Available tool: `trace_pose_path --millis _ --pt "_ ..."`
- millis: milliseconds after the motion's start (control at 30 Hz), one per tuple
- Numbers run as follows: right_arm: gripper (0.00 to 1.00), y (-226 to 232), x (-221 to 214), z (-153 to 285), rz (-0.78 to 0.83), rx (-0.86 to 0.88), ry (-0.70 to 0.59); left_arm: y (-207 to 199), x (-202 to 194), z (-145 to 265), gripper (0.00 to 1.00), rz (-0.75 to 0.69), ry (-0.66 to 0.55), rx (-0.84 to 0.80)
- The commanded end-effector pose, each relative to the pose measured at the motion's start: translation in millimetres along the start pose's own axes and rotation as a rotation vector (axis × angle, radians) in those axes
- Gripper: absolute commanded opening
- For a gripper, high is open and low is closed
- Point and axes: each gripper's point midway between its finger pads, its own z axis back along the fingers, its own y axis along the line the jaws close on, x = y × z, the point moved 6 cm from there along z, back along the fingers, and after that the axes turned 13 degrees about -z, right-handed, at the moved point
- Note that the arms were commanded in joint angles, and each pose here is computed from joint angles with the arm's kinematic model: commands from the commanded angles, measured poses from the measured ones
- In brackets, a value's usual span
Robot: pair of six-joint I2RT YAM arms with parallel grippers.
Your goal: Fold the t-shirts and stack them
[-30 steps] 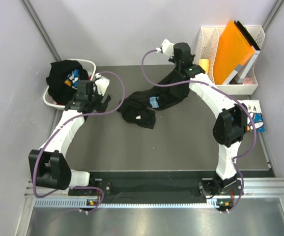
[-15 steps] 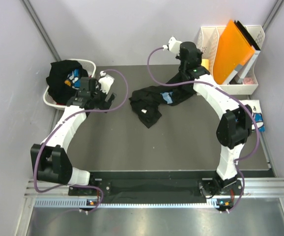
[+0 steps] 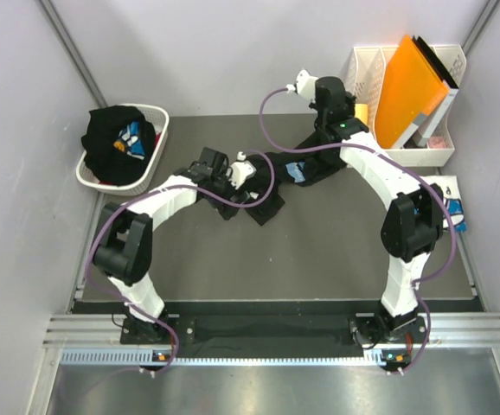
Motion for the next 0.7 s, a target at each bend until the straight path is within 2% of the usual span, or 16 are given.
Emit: trace_pose_path --millis 0,167,433,667 --pt "0.00 -19.5 10.5 6.5 -0.065 -0.039 -0.034 27.5 32.0 -9.1 0.99 -0.042 -0.090 0.077" --pt "0.00 -22.2 7.9 1.8 -0.071 -0.042 -0.020 25.6 41.0 -22.9 0.99 -0.059 -0.104 0.048" --pt "0.00 -24.2 5.4 -5.6 -0.075 -0.050 -0.007 -1.2 71.0 -31.1 0.99 -0.111 -0.188 -0.111" --pt "0.00 -21.9 9.5 -10.0 -0.088 -0.046 -0.008 -13.5 75.2 -57.5 0.99 -0.152 -0.147 -0.120"
